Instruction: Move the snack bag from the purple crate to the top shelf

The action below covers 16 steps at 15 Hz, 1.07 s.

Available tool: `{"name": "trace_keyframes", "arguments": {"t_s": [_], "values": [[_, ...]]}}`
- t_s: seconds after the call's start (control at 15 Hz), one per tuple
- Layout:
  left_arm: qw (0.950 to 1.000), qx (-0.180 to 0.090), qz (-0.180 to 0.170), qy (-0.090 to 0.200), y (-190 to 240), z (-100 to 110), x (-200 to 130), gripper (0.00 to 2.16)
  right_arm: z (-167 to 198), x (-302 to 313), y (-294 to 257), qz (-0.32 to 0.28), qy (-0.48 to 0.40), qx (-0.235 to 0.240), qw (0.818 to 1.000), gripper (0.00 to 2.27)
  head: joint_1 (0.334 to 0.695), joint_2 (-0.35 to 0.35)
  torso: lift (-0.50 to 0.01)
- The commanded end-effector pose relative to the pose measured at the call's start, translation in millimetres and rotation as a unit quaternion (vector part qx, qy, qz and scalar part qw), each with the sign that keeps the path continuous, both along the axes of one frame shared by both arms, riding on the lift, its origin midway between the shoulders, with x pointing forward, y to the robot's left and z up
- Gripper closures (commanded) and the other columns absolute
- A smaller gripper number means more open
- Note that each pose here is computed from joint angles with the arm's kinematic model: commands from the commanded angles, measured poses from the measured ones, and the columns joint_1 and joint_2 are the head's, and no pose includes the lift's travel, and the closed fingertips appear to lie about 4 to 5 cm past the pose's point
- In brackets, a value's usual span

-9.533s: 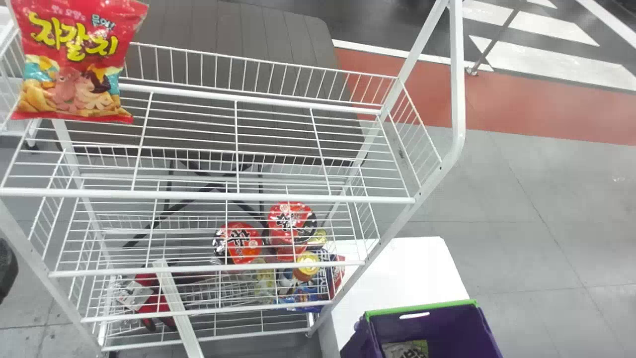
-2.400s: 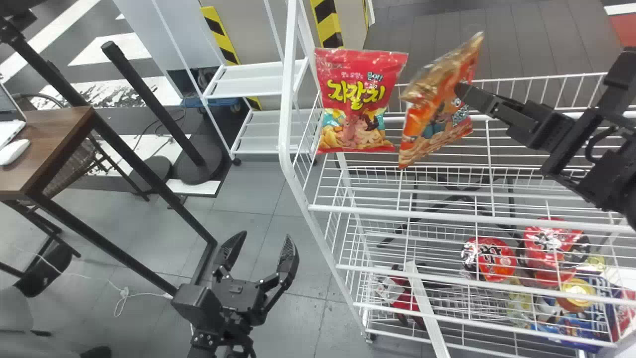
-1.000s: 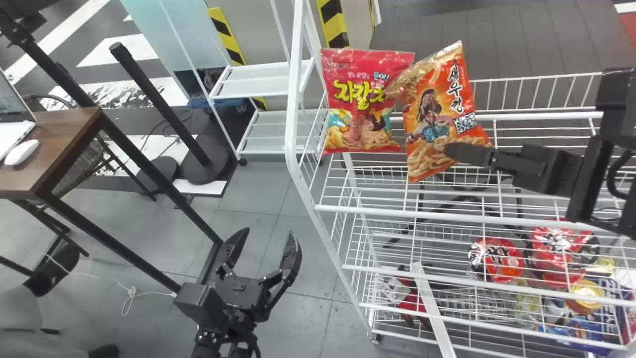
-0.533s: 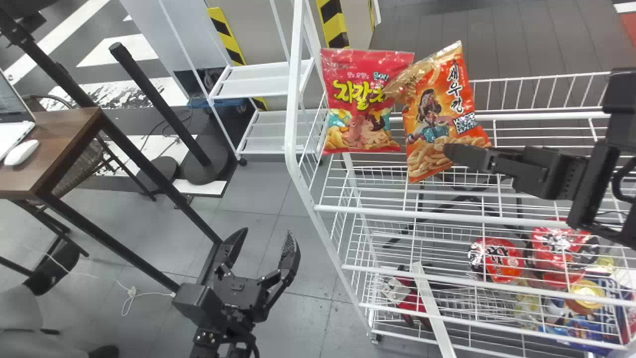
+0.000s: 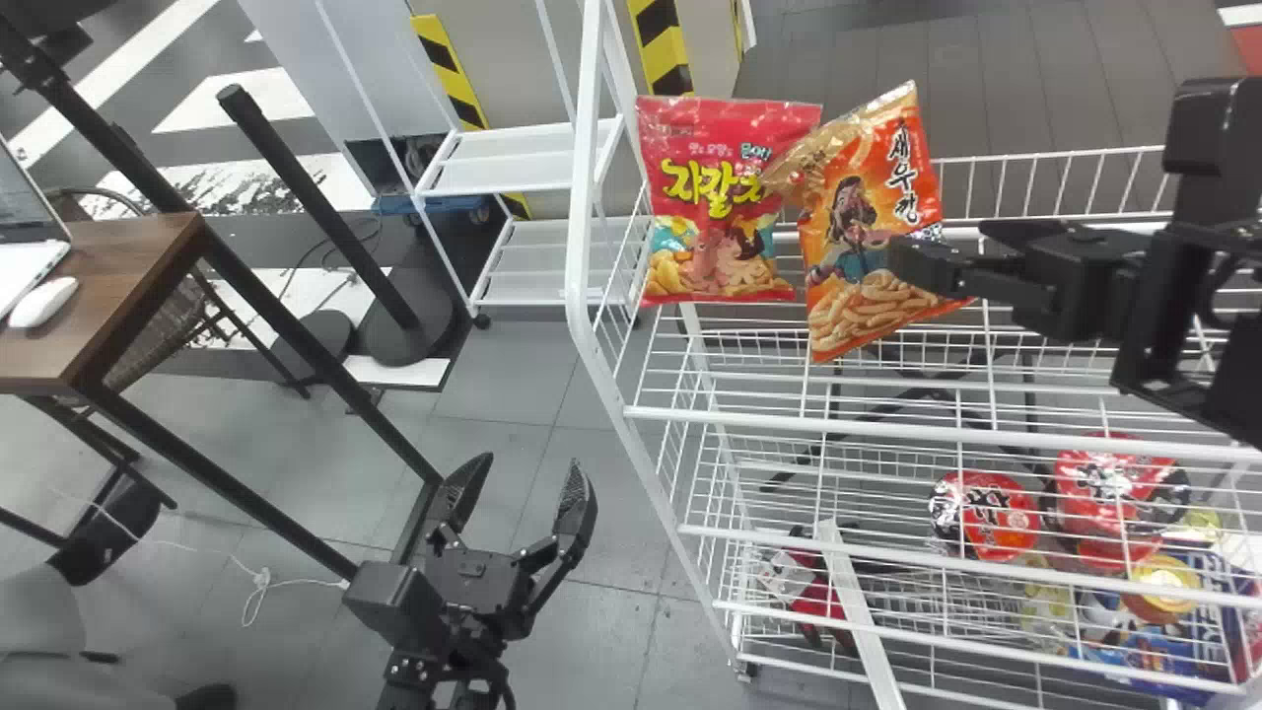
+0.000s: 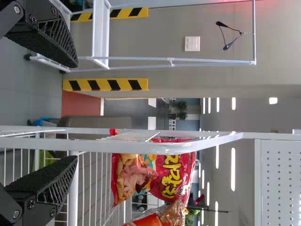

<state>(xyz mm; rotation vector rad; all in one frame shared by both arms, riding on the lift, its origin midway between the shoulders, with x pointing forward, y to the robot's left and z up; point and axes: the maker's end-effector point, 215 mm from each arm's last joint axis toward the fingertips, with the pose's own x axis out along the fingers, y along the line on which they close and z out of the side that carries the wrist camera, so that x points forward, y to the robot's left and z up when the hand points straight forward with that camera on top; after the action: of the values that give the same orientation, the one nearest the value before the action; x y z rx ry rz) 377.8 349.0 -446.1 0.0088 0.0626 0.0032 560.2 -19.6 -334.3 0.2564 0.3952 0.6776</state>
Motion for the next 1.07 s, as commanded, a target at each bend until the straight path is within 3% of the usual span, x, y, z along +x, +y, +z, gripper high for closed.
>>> {"name": "trace_keyframes", "arguments": {"t_s": [0.0, 0.4, 1.0], "values": [[1.0000, 0.000, 0.001, 0.001, 1, -1, 0, 0.13, -12, 5, -3, 0.013, 0.011, -0.024, 1.000, 0.12, 0.695, 0.350, 0.000], [1.0000, 0.000, 0.001, 0.001, 1, -1, 0, 0.13, -56, 2, 2, 0.069, 0.108, -0.049, 0.991, 0.12, 0.695, 0.350, 0.000], [1.0000, 0.000, 0.003, 0.000, 2, -1, -1, 0.13, -54, 18, 8, 0.093, 0.063, -0.155, 0.982, 0.12, 0.695, 0.350, 0.000]]}}
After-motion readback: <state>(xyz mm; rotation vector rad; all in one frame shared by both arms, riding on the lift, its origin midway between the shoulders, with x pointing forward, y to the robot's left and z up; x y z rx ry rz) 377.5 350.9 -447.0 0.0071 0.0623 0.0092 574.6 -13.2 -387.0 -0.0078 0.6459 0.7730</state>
